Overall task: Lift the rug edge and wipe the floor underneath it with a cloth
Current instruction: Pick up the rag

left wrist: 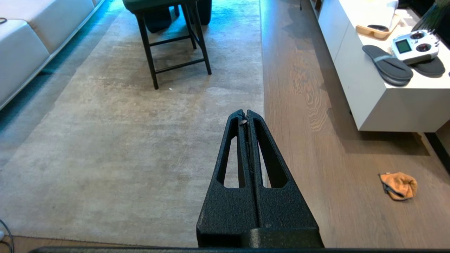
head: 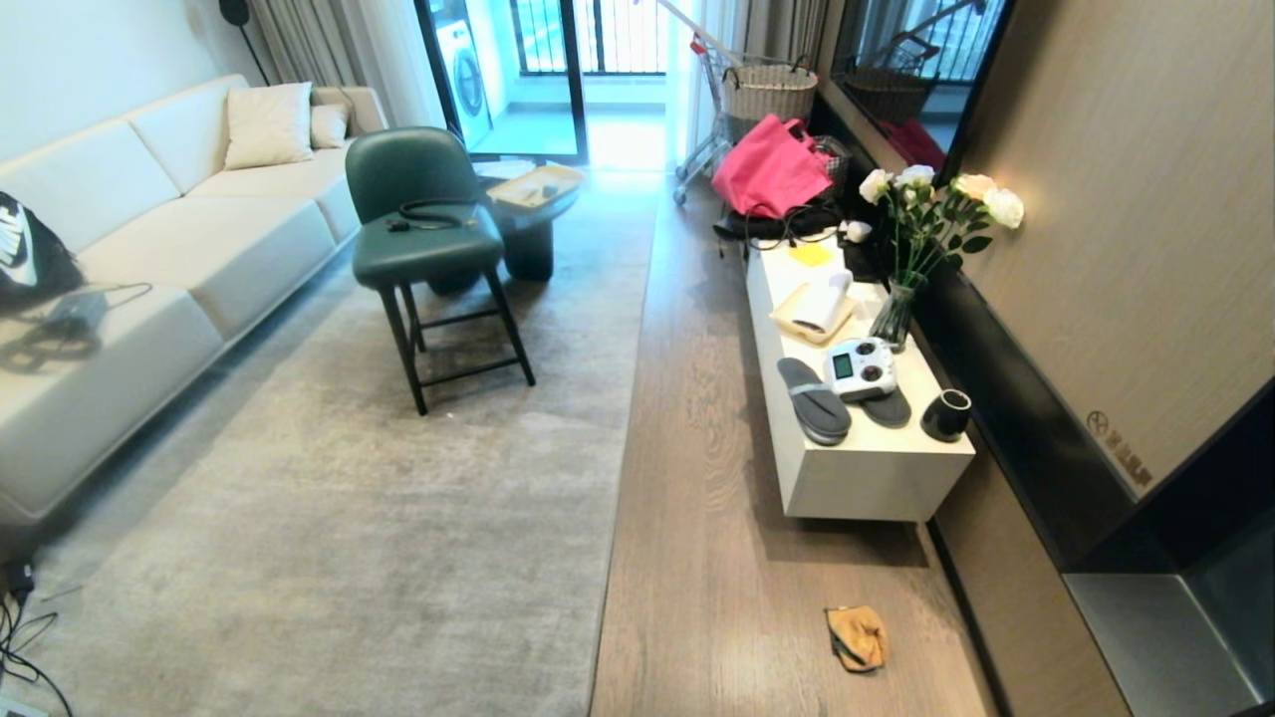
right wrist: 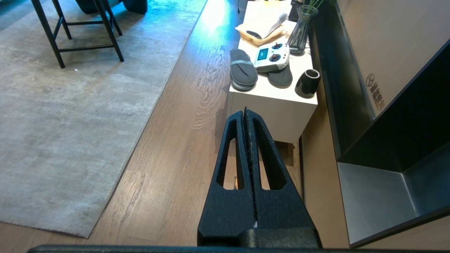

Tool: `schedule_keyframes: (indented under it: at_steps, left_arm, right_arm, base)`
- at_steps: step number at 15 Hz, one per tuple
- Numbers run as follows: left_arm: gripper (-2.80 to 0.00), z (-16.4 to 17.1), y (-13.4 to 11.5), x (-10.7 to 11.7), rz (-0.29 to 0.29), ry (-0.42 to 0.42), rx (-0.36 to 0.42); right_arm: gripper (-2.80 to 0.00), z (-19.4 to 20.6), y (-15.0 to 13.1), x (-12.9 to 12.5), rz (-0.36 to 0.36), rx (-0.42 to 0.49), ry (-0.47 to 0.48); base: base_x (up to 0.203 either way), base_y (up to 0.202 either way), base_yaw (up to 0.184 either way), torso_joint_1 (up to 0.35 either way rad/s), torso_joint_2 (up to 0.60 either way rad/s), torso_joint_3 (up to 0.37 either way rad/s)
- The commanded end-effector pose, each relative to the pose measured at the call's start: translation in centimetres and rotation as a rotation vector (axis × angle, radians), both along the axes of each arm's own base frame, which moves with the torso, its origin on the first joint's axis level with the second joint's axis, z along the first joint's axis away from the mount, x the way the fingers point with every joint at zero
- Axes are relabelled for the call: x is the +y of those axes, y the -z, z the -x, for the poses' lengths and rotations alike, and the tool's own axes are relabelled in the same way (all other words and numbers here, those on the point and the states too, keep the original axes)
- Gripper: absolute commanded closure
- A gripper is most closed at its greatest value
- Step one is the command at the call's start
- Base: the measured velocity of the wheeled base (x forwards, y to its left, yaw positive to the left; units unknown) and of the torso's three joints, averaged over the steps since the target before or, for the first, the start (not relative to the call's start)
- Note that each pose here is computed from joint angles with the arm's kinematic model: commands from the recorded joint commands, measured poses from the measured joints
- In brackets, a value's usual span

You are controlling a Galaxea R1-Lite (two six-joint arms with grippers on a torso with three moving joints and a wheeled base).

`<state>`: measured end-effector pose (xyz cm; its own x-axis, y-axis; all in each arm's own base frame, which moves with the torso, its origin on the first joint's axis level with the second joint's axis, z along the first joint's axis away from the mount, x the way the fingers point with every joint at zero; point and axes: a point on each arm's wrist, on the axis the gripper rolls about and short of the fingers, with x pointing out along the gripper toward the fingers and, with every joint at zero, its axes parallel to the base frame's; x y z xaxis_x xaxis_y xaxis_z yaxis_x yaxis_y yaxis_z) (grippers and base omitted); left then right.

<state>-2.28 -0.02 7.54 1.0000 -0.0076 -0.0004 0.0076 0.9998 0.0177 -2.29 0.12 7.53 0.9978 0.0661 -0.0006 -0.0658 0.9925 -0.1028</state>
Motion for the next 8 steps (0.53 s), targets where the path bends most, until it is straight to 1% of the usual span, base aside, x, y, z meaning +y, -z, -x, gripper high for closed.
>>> schedule_keyframes:
  at_steps: [1,8]
  left_arm:
    - [0.00,0.00,0.01,0.00,0.001,0.000,0.001]
    - [0.00,0.00,0.00,0.00,0.001,0.000,0.000]
  right_arm:
    - [0.00,-0.01,-0.01,0.00,0.001,0.001,-0.001]
    - [0.00,-0.01,-0.01,0.00,0.001,0.001,-0.001]
  base:
    - [0.000,0.000,0.000,-0.134,0.31,0.190]
    - [0.000,0.000,0.000,-0.139,0.36,0.217]
